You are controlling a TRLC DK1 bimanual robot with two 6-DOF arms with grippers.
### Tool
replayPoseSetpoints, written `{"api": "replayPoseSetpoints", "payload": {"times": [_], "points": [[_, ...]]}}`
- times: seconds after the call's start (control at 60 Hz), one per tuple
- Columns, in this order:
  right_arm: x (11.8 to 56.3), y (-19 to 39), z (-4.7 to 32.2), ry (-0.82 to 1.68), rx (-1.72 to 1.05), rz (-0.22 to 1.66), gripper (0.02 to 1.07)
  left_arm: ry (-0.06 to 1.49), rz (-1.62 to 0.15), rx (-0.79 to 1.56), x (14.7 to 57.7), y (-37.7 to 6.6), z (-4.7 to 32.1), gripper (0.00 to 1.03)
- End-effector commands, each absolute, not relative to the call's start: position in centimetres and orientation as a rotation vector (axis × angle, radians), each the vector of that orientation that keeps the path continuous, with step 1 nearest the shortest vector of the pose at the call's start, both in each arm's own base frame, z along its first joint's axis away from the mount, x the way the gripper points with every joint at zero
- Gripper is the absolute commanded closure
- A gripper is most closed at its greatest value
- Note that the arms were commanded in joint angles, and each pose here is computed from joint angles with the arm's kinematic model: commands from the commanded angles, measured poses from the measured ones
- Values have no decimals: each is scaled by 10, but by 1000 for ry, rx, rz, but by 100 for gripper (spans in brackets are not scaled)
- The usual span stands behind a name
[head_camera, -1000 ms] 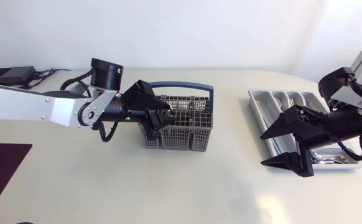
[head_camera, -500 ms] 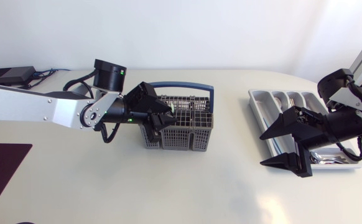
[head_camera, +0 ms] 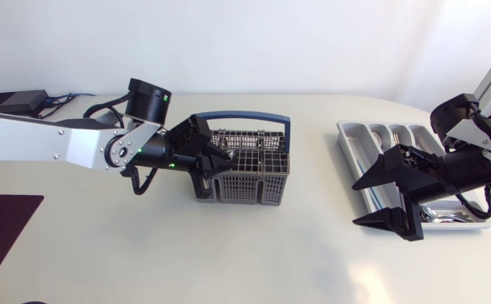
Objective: Transfer all utensils from the basket to the drawer tray.
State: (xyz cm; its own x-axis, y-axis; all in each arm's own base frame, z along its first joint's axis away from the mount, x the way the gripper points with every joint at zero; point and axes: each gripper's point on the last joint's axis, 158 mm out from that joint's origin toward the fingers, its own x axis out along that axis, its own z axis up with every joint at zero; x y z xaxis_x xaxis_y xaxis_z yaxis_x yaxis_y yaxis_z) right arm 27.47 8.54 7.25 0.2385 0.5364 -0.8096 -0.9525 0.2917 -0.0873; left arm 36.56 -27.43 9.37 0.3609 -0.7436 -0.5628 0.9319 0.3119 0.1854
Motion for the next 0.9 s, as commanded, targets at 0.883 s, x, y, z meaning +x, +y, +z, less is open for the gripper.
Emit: {"api": "replayPoseSetpoints", "payload": {"times": [0.883], "points": [[267, 82, 59, 791, -647, 1124, 9, 574, -1163, 420, 377, -268, 89, 97]]}}
